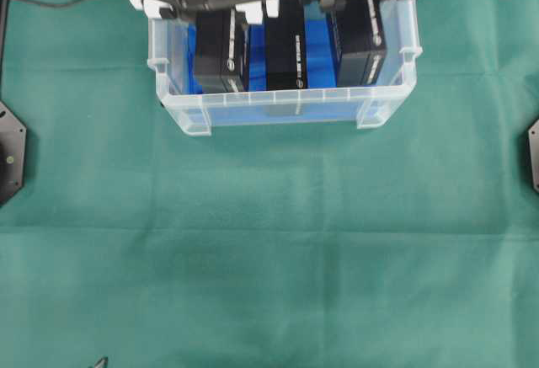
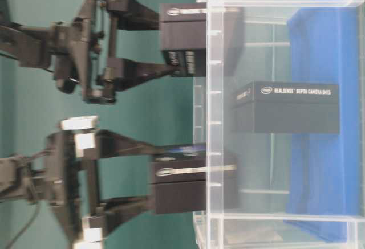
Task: Take the box out of the case with both arms.
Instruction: 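Lift both gripped boxes straight up out of the bin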
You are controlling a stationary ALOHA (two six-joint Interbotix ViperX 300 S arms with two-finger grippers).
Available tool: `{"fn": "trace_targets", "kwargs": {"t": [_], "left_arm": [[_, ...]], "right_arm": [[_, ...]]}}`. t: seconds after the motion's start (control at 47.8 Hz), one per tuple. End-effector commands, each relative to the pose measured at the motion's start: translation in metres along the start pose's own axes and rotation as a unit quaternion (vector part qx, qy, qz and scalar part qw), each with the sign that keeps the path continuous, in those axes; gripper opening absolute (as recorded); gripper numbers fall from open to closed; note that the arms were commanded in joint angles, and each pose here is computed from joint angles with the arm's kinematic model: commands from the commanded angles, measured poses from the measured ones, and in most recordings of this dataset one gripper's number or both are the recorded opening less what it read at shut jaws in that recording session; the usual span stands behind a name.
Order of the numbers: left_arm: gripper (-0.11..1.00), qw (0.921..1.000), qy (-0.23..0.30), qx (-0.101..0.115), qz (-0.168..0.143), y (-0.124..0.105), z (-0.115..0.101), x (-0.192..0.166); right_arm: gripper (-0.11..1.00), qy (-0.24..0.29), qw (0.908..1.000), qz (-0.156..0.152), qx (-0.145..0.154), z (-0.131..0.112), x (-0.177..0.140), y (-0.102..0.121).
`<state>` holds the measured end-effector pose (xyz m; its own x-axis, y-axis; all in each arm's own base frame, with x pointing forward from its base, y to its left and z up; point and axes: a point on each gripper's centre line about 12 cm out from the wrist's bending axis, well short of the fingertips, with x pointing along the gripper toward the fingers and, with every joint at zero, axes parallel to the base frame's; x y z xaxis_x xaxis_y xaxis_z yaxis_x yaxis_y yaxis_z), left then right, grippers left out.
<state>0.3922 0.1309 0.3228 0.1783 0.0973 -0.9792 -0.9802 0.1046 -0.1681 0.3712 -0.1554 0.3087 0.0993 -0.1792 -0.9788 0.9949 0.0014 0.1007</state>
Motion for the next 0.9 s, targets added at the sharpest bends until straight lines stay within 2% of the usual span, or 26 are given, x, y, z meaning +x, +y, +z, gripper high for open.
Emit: {"fn": "trace_targets", "kwargs": {"t": [0.0, 0.167, 0.439, 0.565, 0.879], "left_arm": [[0.63, 0.9994, -0.015, 0.003, -0.030, 0.002, 0.003, -0.046], [0.63, 0.9995, -0.014, 0.010, -0.028, 0.003, 0.004, -0.071], [0.63, 0.9989, -0.020, 0.010, -0.040, 0.004, 0.005, -0.104], [0.63, 0.9991, -0.018, 0.008, -0.036, 0.007, 0.004, -0.114], [0.63, 0.9989, -0.020, 0.010, -0.042, 0.006, 0.003, -0.127]], "right_arm": [[0.65, -0.018, 0.9993, 0.031, 0.007, 0.007, -0.036, -0.004], [0.65, -0.021, 0.9990, 0.039, 0.006, 0.009, -0.060, -0.006], [0.65, -0.028, 0.9984, 0.050, -0.003, 0.013, -0.101, -0.010], [0.65, -0.038, 0.9977, 0.056, -0.001, 0.014, -0.118, -0.011], [0.65, -0.042, 0.9977, 0.052, -0.002, 0.012, -0.130, -0.014]]}}
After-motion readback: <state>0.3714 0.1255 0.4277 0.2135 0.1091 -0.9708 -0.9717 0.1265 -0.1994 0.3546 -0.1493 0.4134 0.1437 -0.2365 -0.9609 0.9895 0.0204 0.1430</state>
